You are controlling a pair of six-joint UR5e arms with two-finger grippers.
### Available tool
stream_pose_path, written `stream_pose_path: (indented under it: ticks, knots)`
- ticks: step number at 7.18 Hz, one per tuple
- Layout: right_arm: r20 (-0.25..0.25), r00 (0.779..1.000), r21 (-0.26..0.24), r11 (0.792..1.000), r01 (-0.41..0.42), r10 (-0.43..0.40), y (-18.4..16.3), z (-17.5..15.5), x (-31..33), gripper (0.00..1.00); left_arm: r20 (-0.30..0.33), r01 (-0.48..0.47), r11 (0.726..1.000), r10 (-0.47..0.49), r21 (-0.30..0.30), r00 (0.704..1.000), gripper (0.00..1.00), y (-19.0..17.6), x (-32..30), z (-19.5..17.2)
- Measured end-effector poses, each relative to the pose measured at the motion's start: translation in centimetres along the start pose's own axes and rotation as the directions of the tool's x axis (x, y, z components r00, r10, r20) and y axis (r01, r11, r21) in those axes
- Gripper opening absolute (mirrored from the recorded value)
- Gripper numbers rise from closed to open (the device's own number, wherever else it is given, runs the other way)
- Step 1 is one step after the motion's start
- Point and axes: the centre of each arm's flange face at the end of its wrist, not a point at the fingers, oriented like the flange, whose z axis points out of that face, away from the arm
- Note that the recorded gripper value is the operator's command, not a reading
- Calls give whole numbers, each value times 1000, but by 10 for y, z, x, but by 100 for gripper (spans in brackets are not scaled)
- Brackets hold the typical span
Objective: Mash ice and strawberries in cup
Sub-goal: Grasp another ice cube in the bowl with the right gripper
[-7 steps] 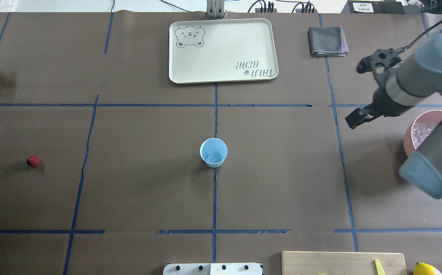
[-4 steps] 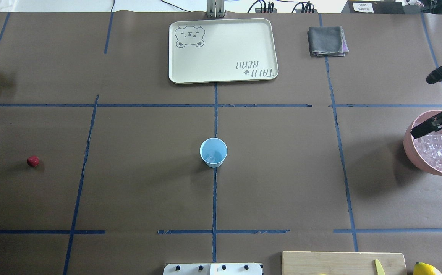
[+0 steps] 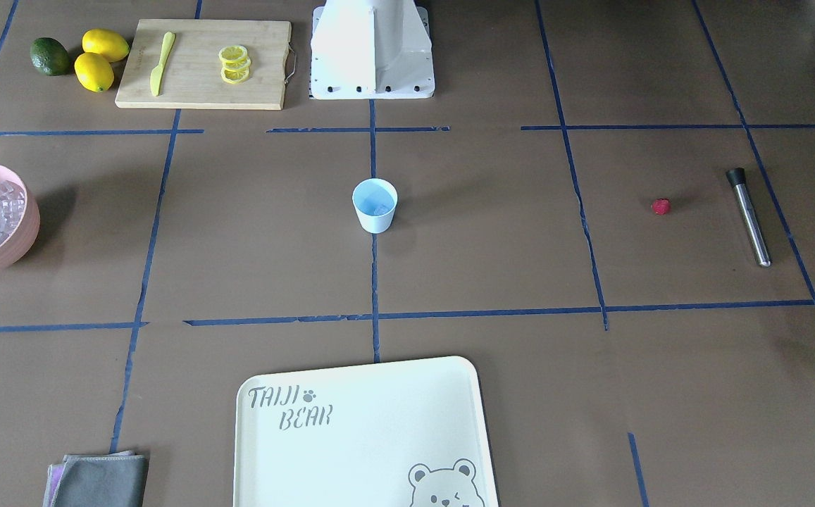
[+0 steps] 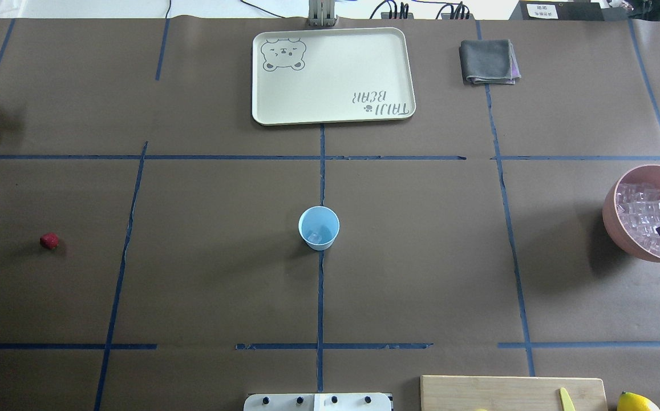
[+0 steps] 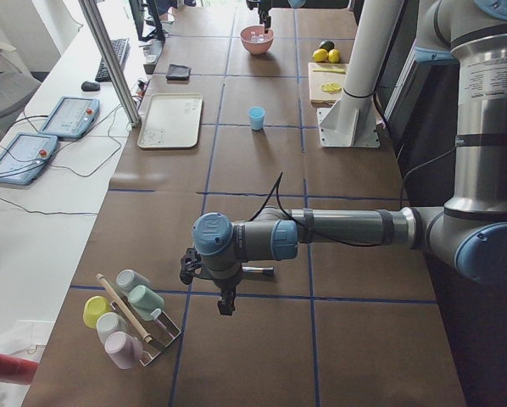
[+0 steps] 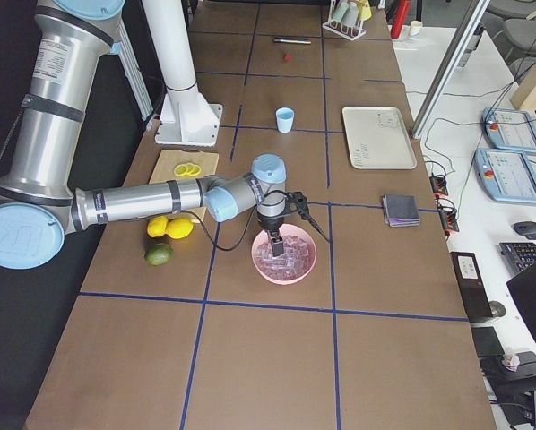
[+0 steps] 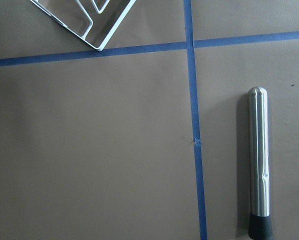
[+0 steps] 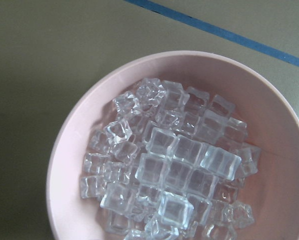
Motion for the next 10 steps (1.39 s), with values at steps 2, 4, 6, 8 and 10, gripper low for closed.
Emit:
stream_pose_path:
  ticks: [2,4,6,8,10]
  knots:
    - [18,999,40,998,-49,48,2,24,15,95,0,1,1000,-1,-1,1000,100,0,-1,1]
    - [30,998,52,997,-53,52,1,35,19,93,0,1,1000,-1,-1,1000,100,0,-1,1]
    - [39,999,46,998,-37,35,1,39,12,90,0,1,1000,-1,-1,1000,100,0,-1,1]
    - [42,999,37,999,-22,21,2,43,8,73,0,2,1000,-2,-2,1000,100,0,-1,1]
    - [43,999,36,999,-17,15,2,43,7,19,0,2,1000,-2,-3,1000,100,0,-1,2]
